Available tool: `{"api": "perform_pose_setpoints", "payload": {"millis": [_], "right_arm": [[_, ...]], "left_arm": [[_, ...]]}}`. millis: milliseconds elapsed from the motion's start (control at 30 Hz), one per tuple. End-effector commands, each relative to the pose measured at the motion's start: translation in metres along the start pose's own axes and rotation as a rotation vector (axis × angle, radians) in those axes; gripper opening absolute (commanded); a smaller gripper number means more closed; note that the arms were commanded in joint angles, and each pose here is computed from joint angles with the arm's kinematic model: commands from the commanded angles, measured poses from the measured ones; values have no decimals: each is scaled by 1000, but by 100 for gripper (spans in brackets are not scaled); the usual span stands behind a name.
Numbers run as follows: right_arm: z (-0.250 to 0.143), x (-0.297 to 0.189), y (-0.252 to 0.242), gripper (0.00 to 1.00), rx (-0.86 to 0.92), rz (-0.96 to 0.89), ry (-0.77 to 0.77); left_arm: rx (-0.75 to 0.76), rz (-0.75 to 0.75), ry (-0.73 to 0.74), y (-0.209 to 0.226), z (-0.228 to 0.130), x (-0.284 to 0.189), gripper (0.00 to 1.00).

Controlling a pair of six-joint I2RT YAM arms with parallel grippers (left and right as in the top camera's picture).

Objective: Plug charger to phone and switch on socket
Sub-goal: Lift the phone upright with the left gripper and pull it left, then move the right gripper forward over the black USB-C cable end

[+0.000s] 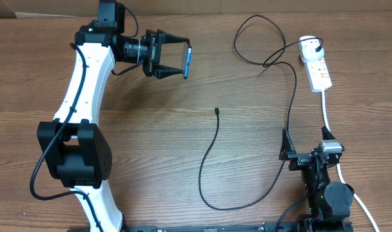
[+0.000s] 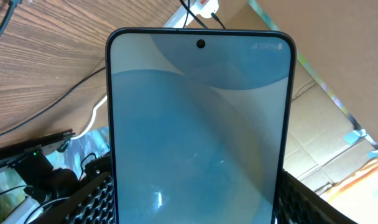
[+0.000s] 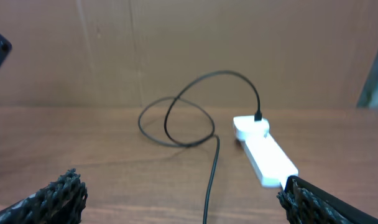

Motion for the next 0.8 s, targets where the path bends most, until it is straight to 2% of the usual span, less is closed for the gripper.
{"api": "perform_pose_setpoints", "payload": {"millis": [0, 100, 200, 300, 367, 533, 667, 767], "right_arm": [[6, 0, 8, 100, 29, 68, -50], [14, -8, 42, 100, 194, 364, -80], [28, -32, 78, 100, 425, 745, -52], [34, -34, 78, 100, 539, 766, -35], [46, -37, 77, 100, 557, 789, -83], [98, -59, 70, 100, 397, 834, -376], [138, -71, 57, 100, 277, 754, -510], [169, -79, 49, 100, 179, 693, -549]], "left_arm": [[56, -45, 50, -8, -22, -16, 54], [66, -46, 46, -8, -21, -17, 55], [65, -47, 46, -8, -21, -17, 55], [86, -49, 44, -8, -20, -18, 54], [86, -49, 44, -8, -20, -18, 54], [86, -50, 45, -8, -20, -18, 54], [86, -49, 45, -8, -20, -18, 54], [86, -49, 46, -8, -20, -18, 54]]}}
Point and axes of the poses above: each gripper's point midway between its finger pads, its own x axis out along the fingers, its own y axis along the line the jaws close on, z = x × y, the point moved 5 cm from there along -x, back along the fingers, and after that the axes turned 12 degrees about -x, right-handed, at the moved point
